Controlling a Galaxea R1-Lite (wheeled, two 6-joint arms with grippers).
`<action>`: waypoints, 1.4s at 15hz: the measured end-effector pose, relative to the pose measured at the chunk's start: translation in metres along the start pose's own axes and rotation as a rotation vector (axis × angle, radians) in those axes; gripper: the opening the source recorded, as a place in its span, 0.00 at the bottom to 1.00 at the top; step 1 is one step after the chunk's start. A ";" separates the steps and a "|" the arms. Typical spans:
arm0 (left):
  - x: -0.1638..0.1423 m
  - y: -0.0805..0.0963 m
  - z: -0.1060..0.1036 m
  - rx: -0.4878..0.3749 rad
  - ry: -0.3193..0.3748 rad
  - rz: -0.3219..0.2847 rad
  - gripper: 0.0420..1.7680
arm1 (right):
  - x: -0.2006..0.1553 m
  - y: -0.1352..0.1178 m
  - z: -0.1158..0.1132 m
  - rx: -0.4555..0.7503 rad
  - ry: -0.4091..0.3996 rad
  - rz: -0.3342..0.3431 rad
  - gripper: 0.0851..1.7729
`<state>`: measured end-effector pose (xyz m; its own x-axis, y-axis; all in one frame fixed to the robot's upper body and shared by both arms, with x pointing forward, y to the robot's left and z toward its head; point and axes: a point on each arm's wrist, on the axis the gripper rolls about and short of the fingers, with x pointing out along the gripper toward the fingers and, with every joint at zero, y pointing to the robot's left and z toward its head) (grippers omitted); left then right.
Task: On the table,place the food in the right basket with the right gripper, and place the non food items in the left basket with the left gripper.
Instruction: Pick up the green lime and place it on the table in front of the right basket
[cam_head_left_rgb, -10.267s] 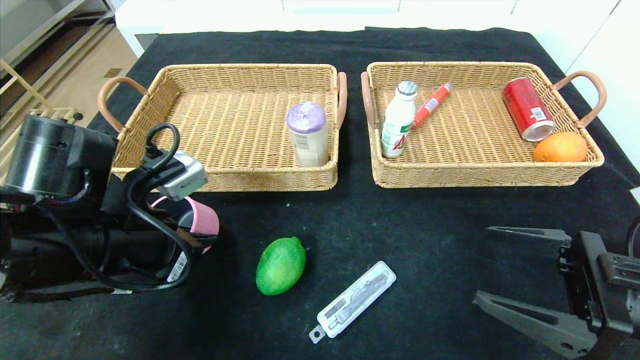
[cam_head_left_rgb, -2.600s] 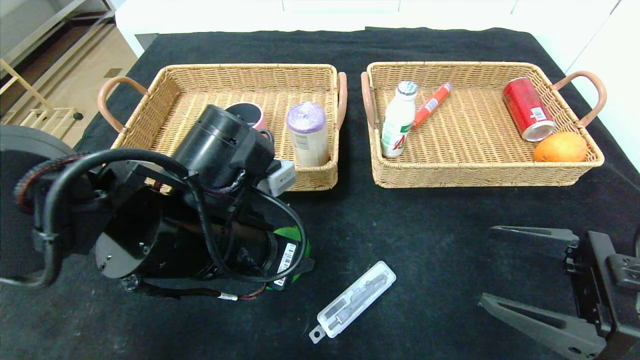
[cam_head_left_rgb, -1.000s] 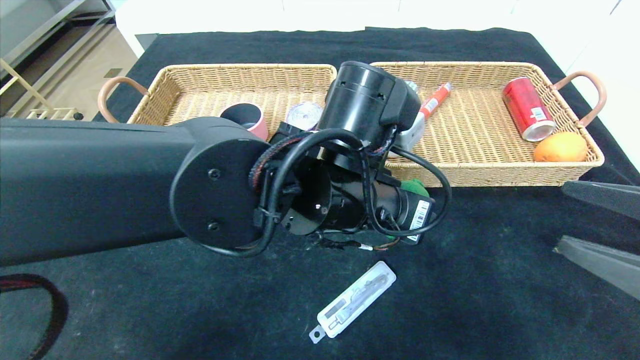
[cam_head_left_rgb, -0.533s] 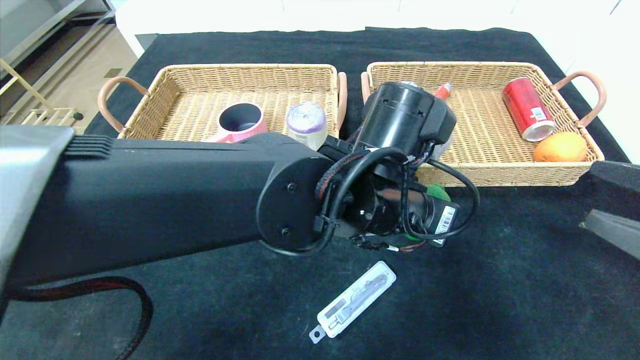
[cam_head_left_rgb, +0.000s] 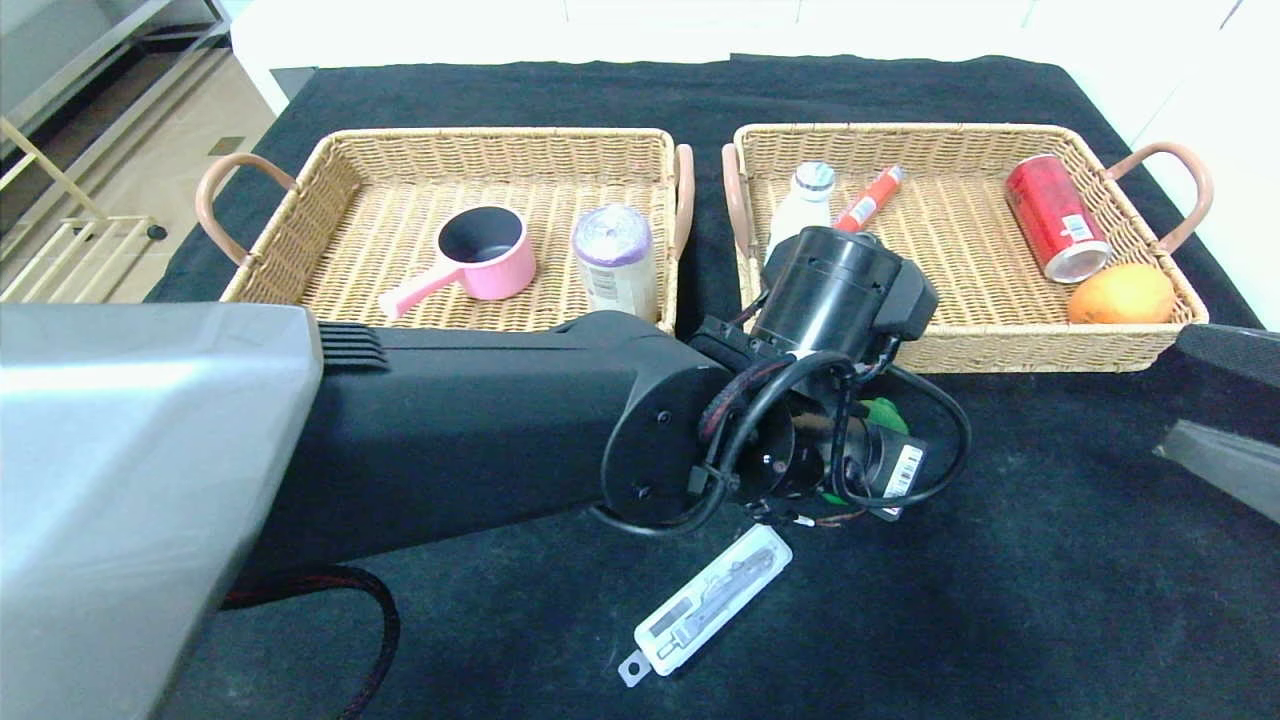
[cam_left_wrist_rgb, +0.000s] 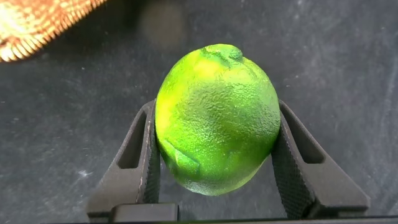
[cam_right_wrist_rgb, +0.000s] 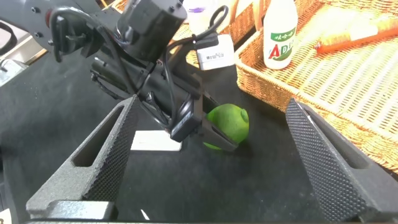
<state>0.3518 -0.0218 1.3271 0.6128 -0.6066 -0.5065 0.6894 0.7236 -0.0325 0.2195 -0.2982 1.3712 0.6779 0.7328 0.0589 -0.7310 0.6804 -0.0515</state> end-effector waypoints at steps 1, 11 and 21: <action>0.001 0.000 -0.001 -0.002 0.003 0.003 0.58 | 0.001 -0.001 -0.001 0.002 0.003 0.000 0.96; 0.008 0.000 -0.005 0.001 0.019 0.018 0.58 | 0.007 -0.005 -0.004 0.014 0.023 -0.003 0.96; 0.011 0.000 -0.008 0.011 0.025 0.046 0.58 | 0.009 -0.008 -0.007 0.019 0.033 -0.009 0.96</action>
<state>0.3551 -0.0261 1.3143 0.6339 -0.5646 -0.5286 0.6655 0.7464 0.0008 0.2321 -0.2970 1.3655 0.6867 0.7264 0.0268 -0.7257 0.6873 -0.0325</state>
